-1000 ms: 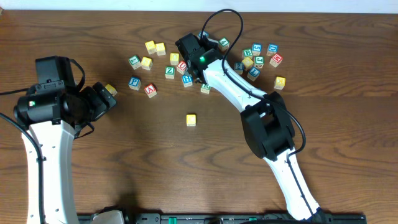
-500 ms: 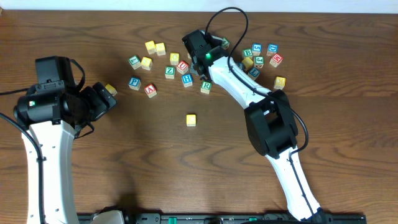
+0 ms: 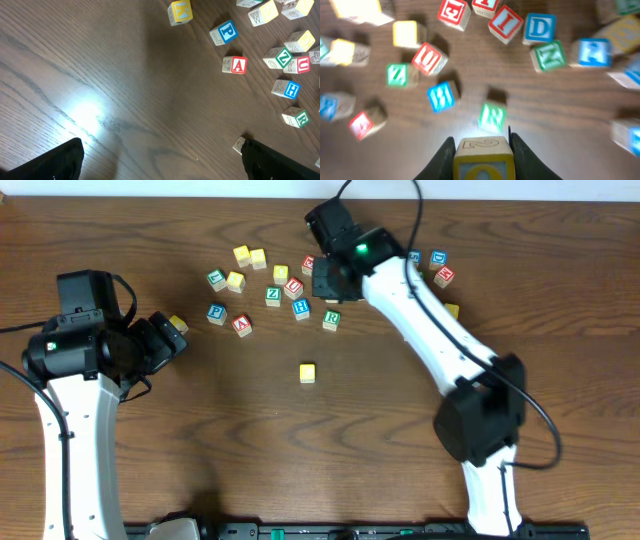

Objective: Spell out CORL
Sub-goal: 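Carry the O block with the right gripper beside the C block and release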

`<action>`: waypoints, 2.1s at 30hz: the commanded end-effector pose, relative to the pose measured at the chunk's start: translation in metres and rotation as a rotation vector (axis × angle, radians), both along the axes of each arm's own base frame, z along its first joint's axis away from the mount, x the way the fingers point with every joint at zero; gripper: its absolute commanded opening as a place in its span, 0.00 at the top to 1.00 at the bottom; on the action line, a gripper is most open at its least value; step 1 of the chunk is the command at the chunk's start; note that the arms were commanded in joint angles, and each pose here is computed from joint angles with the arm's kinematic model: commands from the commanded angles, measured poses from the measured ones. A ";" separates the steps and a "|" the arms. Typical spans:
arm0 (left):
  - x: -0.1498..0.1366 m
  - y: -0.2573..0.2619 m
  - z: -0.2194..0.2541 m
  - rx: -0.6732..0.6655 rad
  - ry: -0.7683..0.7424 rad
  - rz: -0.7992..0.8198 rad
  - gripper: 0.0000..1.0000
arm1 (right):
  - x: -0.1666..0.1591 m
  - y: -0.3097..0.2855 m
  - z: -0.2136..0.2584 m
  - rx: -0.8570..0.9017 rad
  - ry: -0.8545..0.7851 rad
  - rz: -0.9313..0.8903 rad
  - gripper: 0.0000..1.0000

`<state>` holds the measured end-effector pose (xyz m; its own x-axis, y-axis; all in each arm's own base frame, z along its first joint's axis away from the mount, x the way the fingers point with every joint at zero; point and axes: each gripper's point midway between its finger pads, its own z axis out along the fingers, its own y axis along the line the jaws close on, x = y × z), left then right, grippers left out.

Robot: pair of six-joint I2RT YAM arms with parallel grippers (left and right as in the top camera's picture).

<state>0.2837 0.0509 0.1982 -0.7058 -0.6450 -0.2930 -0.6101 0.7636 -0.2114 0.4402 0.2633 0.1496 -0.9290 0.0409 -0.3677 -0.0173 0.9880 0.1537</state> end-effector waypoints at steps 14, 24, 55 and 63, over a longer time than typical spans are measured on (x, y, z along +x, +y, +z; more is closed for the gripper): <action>0.002 0.002 0.004 0.007 -0.008 -0.005 0.01 | -0.117 0.019 -0.134 -0.156 0.330 -0.013 0.77; 0.002 0.002 0.004 0.007 -0.008 -0.005 0.01 | -0.106 0.010 -0.136 -0.193 0.276 -0.042 0.76; 0.004 -0.034 -0.010 -0.078 0.025 -0.176 0.01 | -0.112 0.021 -0.132 -0.123 0.339 0.069 0.48; 0.005 -0.034 -0.010 -0.078 0.020 -0.176 0.01 | -0.121 0.021 -0.134 -0.161 0.342 0.062 0.63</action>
